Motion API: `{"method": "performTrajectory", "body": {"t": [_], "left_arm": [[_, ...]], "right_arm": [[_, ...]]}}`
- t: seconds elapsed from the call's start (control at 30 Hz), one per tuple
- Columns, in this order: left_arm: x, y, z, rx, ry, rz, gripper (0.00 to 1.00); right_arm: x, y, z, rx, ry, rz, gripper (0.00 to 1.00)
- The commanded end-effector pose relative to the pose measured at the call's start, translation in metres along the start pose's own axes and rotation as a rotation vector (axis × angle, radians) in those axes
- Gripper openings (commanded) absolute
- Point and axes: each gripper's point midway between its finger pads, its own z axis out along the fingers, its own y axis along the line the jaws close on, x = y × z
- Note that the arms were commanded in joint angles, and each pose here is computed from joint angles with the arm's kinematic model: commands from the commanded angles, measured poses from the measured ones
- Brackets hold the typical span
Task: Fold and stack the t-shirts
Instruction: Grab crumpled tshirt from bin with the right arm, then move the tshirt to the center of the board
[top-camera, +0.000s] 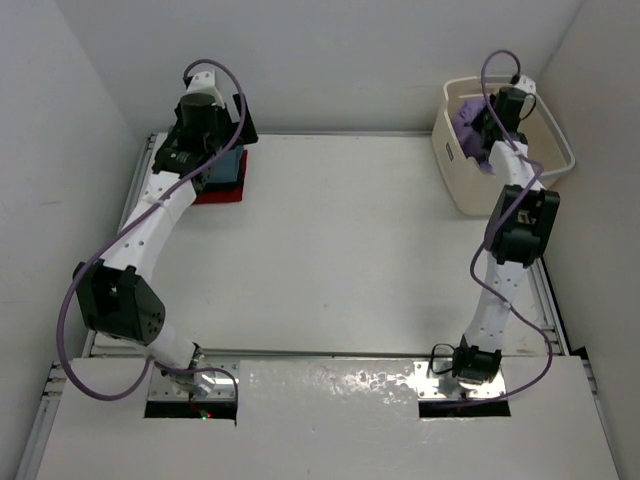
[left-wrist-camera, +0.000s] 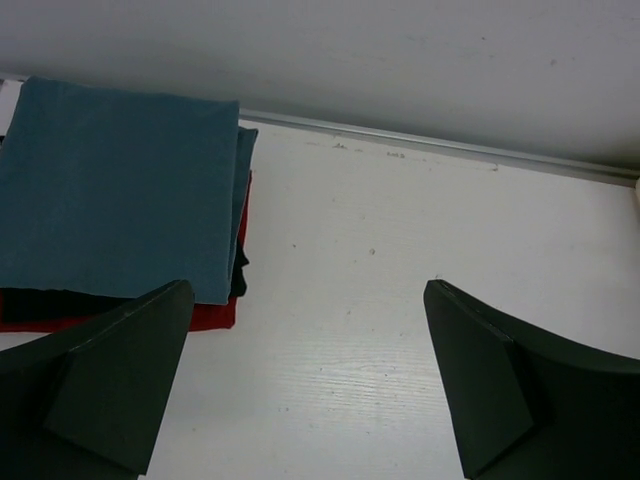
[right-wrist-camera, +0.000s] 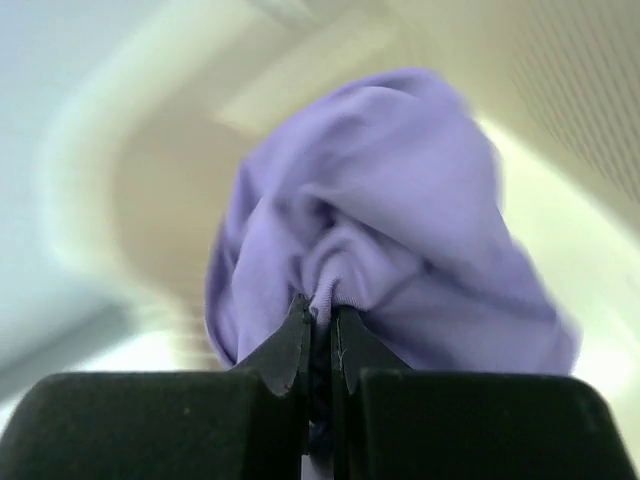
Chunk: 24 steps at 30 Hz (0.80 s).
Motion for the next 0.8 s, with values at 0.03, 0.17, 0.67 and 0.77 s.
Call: {"method": "performTrajectory", "body": {"t": [0.03, 0.17, 0.67, 0.77], "left_arm": [[-0.019, -0.02, -0.019, 0.109, -0.084, -0.043, 1.0], [-0.007, -0.022, -0.017, 0.128, -0.069, -0.081, 1.0], [0.031, -0.016, -0.049, 0.148, 0.007, -0.178, 1.0], [0.048, -0.006, -0.057, 0.105, 0.034, -0.238, 1.0]], "right_arm": [[-0.169, 0.117, -0.1, -0.358, -0.405, 0.009, 0.0], [-0.197, 0.196, -0.171, -0.628, -0.433, -0.111, 0.0], [-0.08, 0.269, -0.382, -1.223, -0.177, -0.22, 0.0], [0.012, 0.201, -0.331, -0.913, 0.002, -0.211, 0.53]]}}
